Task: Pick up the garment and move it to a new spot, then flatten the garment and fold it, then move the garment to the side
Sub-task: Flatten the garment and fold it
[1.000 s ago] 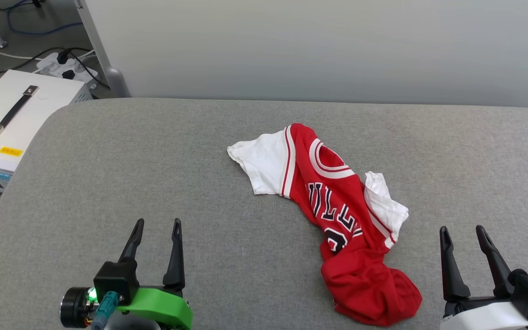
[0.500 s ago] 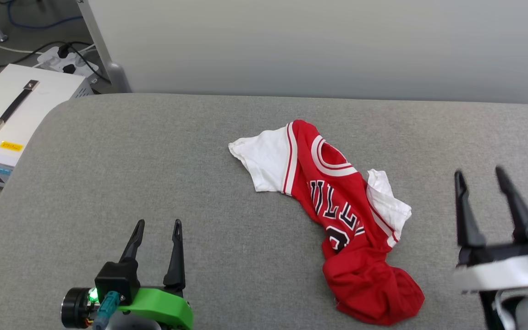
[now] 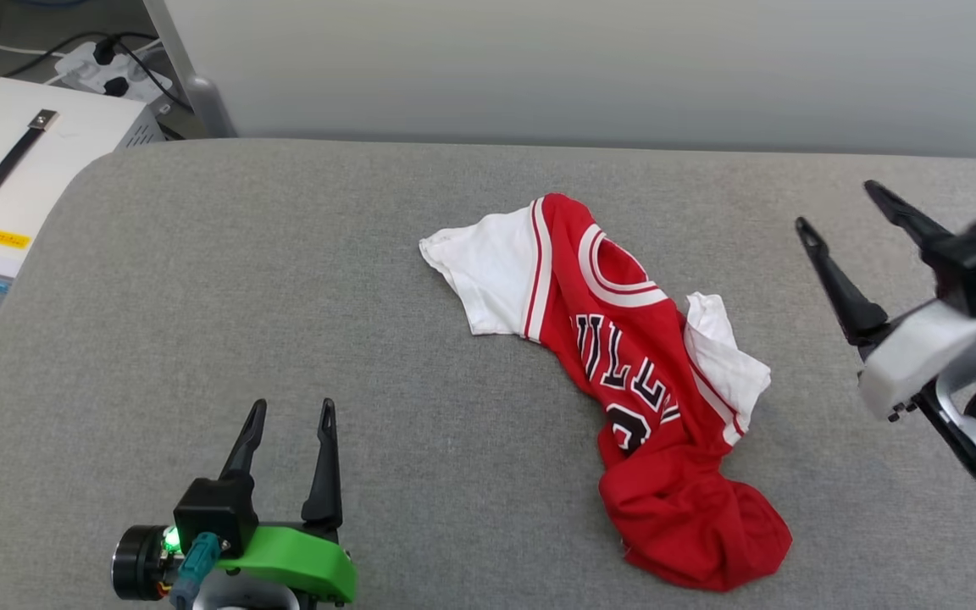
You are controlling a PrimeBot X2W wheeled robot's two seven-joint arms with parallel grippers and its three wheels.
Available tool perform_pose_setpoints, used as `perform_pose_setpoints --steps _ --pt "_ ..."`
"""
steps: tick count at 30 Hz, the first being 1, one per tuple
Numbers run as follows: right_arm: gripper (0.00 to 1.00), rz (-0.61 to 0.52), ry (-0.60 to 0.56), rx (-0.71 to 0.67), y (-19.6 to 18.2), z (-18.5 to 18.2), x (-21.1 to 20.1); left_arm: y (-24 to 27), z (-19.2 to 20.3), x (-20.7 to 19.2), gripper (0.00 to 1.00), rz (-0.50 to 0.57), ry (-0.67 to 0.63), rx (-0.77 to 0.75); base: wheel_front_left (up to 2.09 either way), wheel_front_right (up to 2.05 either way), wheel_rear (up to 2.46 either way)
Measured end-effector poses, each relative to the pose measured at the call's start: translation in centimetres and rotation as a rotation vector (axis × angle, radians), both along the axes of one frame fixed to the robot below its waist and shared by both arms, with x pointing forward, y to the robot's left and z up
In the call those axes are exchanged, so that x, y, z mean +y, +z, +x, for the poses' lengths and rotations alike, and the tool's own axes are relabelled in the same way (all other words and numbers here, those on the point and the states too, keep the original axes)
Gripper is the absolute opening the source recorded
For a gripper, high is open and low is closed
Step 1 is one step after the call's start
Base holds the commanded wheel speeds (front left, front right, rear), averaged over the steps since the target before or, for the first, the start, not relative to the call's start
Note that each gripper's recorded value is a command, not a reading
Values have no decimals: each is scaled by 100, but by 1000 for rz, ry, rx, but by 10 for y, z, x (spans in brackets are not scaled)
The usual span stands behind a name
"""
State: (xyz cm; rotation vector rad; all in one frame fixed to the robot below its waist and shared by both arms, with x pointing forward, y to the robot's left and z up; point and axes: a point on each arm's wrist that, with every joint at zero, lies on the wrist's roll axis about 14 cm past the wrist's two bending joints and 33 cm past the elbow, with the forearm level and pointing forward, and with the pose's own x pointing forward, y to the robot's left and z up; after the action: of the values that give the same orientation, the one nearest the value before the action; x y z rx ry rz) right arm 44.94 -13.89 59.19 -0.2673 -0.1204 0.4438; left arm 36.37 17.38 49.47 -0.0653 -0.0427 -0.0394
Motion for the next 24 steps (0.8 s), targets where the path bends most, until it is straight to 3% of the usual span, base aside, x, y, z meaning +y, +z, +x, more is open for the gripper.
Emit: perform_pose_setpoints --steps 10,14,24 --pt "100 -225 110 678 -107 -19 12 -7 17 -3 100 -3 -11 17 0 0 0" --pt "100 -269 117 813 -133 -21 10 -10 24 -8 100 -6 -23 25 0 0 0" --pt "100 -303 131 990 -208 -30 14 -24 33 -3 100 -26 2 65 0 0 0"
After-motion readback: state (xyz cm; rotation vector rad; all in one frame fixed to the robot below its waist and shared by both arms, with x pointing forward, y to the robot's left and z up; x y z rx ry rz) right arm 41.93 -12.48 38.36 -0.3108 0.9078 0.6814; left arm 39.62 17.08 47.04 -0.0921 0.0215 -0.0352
